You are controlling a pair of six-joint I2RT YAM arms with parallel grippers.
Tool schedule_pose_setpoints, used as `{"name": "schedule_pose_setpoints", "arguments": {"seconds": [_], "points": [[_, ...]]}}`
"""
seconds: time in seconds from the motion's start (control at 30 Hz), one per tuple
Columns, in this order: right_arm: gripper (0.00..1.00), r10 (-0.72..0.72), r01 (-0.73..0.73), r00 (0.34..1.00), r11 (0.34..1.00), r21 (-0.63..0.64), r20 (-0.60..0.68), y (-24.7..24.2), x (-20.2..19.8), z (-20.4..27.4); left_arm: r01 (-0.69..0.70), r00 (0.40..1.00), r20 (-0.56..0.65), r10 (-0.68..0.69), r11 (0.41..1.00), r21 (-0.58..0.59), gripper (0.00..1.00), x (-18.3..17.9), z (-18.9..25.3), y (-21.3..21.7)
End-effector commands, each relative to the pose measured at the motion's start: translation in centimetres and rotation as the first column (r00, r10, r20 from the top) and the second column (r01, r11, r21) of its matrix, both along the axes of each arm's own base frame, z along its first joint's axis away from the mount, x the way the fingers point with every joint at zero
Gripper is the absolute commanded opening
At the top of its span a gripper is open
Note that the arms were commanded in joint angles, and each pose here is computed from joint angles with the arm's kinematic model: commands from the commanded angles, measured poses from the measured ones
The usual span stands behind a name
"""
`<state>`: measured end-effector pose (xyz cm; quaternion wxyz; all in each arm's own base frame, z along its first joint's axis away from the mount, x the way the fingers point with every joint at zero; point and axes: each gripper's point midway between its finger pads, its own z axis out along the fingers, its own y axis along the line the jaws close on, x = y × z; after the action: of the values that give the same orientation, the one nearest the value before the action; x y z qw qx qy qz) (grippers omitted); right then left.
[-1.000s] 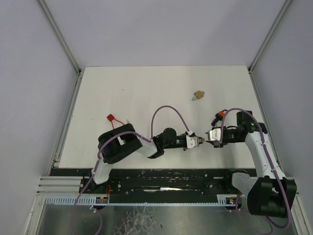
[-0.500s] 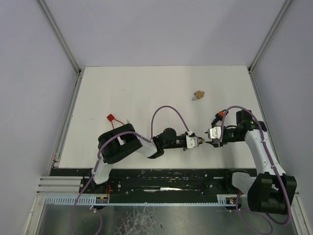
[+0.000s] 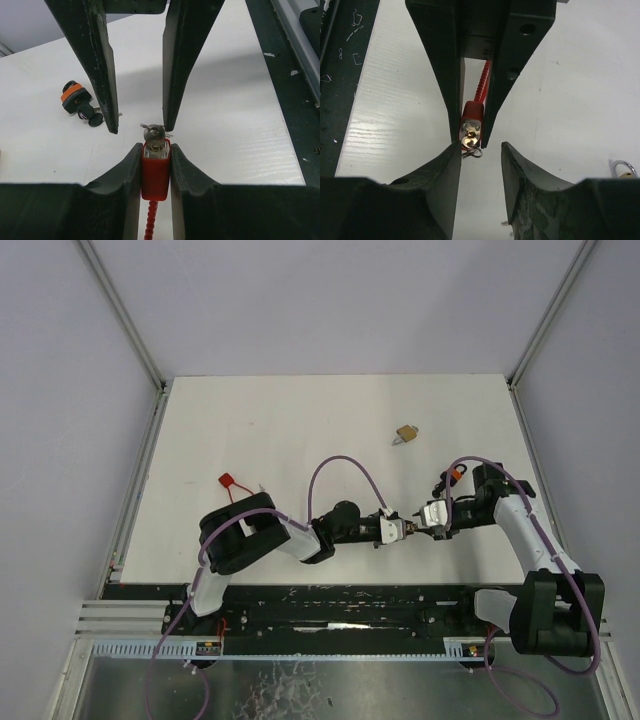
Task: Lock with the key
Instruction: Lock the lock.
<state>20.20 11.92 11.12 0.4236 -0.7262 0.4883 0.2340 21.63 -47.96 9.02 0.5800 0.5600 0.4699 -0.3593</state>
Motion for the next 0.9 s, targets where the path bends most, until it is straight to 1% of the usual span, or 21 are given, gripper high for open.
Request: {"name": "schedule_pose_setpoints", "arguments": {"seconds": [0.0, 0.13, 0.33, 0.57, 0.63, 0.77, 0.87], "points": [[0.43, 0.035, -0.035, 0.998, 0.999, 0.006, 0.056, 0.5, -0.1, 0.4, 0.026, 0.999, 0.026, -0.025, 0.999, -0.034, 0.00, -0.5, 1.7, -0.3], [0.39, 0.037, -0.037, 0.998, 0.999, -0.003, 0.058, 0.6, 0.0, 0.3, 0.037, 0.999, 0.026, -0.036, 0.999, -0.037, 0.00, -0.8, 1.8, -0.3], [0.28, 0.038, -0.037, 0.999, 0.999, -0.028, 0.035, 0.4, 0.0, -0.3, 0.045, 0.999, 0.028, -0.044, 0.998, -0.034, 0.00, -0.9, 1.7, -0.3], [0.19, 0.027, -0.027, 1.000, 0.999, -0.029, -0.004, 0.5, -0.4, -0.7, 0.042, 0.998, 0.043, -0.041, 0.998, -0.043, 0.00, -0.7, 2.2, -0.5], [0.14, 0.013, -0.014, 1.000, 1.000, -0.027, -0.028, 0.5, -0.3, -0.8, 0.038, 0.998, 0.051, -0.035, 0.998, -0.044, 0.00, -0.6, 2.2, -0.6], [0.05, -0.034, 0.034, 0.993, 0.999, -0.004, -0.111, 0.7, -0.1, -0.7, -0.005, 0.993, 0.114, 0.011, 0.998, -0.057, 0.00, 0.0, 2.8, -0.7], [0.04, -0.052, 0.056, 0.989, 0.998, 0.024, -0.141, 1.0, -0.1, -0.2, -0.047, 0.985, 0.161, 0.057, 0.997, -0.064, 0.00, 0.7, 3.5, -0.6]]}}
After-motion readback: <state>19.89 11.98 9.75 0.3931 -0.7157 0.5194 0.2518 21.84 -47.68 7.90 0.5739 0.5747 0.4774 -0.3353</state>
